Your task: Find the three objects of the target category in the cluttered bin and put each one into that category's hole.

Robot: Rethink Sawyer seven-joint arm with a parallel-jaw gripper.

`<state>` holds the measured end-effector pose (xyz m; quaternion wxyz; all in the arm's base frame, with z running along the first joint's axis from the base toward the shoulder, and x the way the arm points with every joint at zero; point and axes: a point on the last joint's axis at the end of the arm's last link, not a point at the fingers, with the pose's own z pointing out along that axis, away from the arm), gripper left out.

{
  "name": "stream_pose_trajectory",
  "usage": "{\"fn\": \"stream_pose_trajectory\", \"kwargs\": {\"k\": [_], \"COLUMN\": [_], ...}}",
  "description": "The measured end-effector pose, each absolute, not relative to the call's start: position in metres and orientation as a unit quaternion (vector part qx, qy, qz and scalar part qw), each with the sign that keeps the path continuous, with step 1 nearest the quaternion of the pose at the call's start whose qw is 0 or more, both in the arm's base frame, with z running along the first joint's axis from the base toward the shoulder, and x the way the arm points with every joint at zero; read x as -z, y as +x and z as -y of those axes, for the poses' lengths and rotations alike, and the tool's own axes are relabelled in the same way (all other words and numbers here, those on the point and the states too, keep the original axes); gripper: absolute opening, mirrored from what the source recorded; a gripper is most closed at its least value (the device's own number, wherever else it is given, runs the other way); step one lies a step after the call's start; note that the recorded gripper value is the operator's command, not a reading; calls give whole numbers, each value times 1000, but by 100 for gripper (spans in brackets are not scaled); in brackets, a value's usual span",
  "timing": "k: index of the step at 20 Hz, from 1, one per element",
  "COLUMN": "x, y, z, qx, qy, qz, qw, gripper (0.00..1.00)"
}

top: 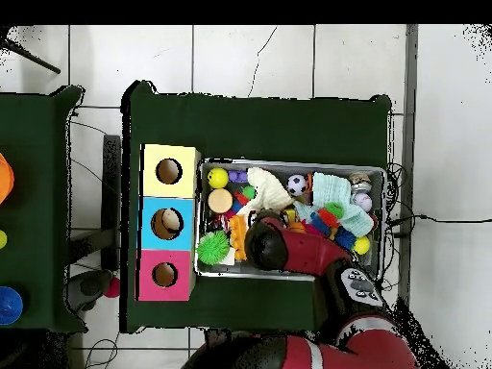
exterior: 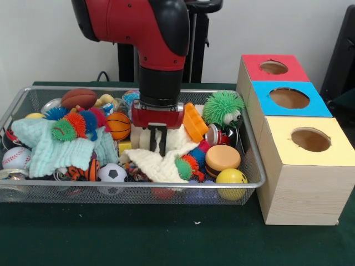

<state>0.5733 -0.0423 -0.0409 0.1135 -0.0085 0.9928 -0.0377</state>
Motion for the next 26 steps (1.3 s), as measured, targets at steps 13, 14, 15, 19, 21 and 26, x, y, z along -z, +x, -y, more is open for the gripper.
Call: {"fn": "stream_pose_trajectory", "kwargs": {"k": [13,14,15,19,21,26], "x": [-14,-26,-30,-49,-56,-76], "y": [560,558,558,551,547,536], "z": [78,83,84,90,91,95], "qx": [52,51,50,41,36,30], "qy": [-8,-3,-1,10,15,24], "qz": [-998,-999,-999,-998,-997,-994], "qw": [15,-5,-12,-49,-66,-106], "gripper": [0,0,0,0,0,0]}}
